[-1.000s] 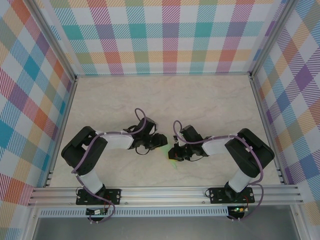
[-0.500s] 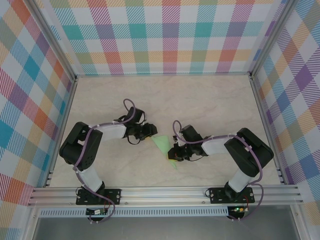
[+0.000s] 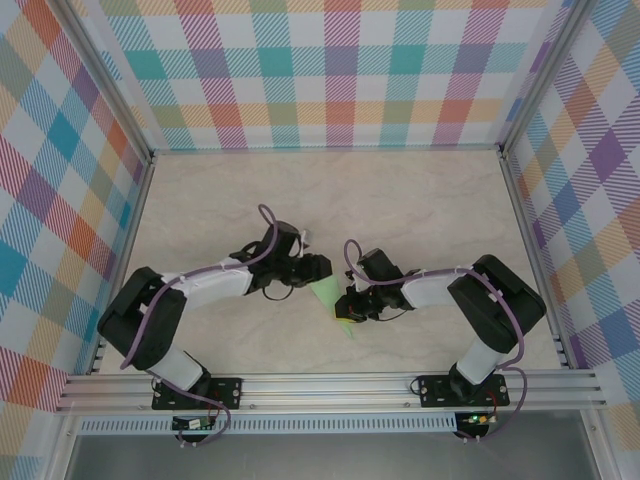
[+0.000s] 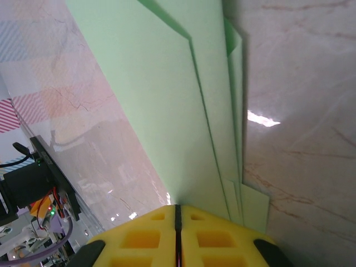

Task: Fold a paper plane with a square sheet of paper (pick it up from the middle)
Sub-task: Fold the wing for the fifth time at the center of the table.

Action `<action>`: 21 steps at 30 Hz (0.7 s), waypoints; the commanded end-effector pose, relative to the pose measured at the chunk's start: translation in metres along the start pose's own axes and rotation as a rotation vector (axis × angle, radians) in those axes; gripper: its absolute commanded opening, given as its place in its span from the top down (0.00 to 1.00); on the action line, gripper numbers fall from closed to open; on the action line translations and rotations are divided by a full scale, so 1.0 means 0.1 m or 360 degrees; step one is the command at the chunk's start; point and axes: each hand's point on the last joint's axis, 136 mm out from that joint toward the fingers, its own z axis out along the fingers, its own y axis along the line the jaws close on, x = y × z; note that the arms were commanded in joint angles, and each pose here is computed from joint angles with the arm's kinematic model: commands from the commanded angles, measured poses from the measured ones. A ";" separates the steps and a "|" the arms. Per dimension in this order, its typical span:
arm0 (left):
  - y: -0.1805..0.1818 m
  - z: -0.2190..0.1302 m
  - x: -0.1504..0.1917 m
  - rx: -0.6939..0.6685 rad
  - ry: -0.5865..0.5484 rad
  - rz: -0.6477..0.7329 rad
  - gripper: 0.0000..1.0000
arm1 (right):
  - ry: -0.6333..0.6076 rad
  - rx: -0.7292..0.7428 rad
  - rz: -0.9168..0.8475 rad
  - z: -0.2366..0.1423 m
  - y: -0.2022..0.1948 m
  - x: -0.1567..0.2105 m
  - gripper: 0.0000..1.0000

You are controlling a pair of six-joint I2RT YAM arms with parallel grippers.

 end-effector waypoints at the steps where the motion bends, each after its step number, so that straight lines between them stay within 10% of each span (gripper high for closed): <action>1: 0.04 0.23 0.20 0.0003 0.0082 -0.0037 0.59 | 0.0074 0.0158 0.0133 0.02 -0.25 0.18 0.90; 21: 0.48 0.47 0.38 -0.0242 0.0127 -0.0118 0.64 | 0.0223 0.0161 0.0091 -0.11 -0.39 0.71 0.84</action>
